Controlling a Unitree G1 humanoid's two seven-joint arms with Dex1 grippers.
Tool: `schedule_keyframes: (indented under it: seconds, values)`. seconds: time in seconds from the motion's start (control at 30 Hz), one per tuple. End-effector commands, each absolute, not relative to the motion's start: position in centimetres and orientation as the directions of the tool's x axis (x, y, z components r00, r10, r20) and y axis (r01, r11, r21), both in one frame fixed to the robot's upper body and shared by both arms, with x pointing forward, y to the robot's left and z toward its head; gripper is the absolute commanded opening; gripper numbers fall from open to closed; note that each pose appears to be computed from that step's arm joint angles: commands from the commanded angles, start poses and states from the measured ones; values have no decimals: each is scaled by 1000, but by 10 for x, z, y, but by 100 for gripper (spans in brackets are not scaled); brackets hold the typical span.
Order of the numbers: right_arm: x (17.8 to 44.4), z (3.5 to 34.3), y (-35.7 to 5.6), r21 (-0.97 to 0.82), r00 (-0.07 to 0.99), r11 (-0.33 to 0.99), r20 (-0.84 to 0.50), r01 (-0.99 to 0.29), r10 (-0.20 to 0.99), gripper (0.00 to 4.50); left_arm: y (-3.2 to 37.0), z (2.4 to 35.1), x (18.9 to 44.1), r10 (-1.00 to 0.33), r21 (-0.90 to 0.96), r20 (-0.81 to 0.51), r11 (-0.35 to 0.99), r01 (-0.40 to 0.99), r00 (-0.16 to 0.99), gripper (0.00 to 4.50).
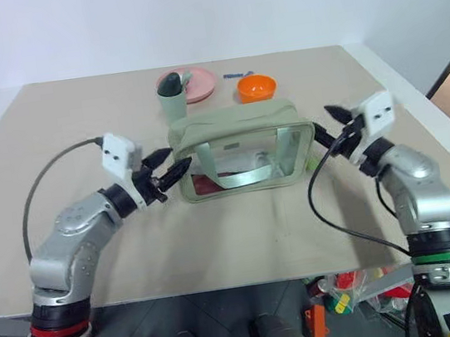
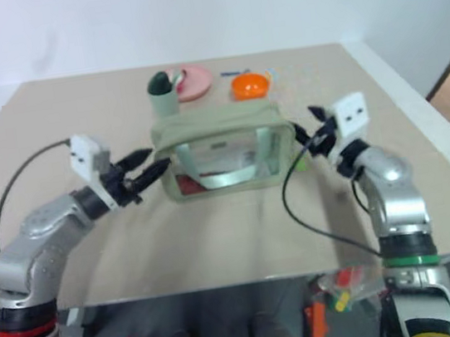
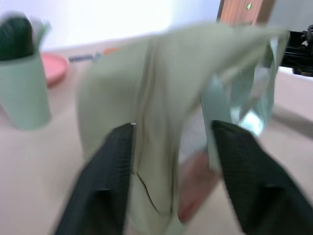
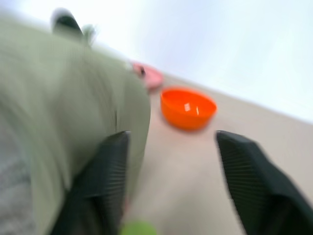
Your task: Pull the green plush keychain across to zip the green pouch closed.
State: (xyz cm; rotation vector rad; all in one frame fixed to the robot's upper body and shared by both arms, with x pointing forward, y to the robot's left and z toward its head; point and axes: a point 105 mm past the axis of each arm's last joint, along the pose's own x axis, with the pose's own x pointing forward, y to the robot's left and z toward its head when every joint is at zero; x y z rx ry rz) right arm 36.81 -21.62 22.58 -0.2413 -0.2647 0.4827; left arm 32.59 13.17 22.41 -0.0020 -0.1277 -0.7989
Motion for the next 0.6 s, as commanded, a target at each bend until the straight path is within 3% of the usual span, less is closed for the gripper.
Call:
schedule_keyframes:
  seconds: [0.03, 0.07, 0.17, 0.33, 0.6]
  values:
    - [350, 247, -214, -297, 800, 821, 224, -488, 556, 444, 145, 247, 319, -722, 62, 169, 687, 724, 670, 420]
    - [343, 247, -211, -301, 779, 797, 210, -523, 591, 450, 149, 250, 317, -722, 63, 172, 687, 724, 670, 446]
    - [311, 242, -199, -256, 690, 701, 147, -666, 709, 450, 163, 245, 303, -715, 78, 132, 698, 712, 687, 446]
    - [282, 222, -194, -180, 671, 670, 63, -721, 739, 450, 177, 210, 293, -633, 118, 49, 772, 624, 773, 446]
    - [288, 215, -194, -185, 727, 728, 89, -660, 681, 450, 162, 190, 291, -593, 121, 61, 803, 584, 803, 446]
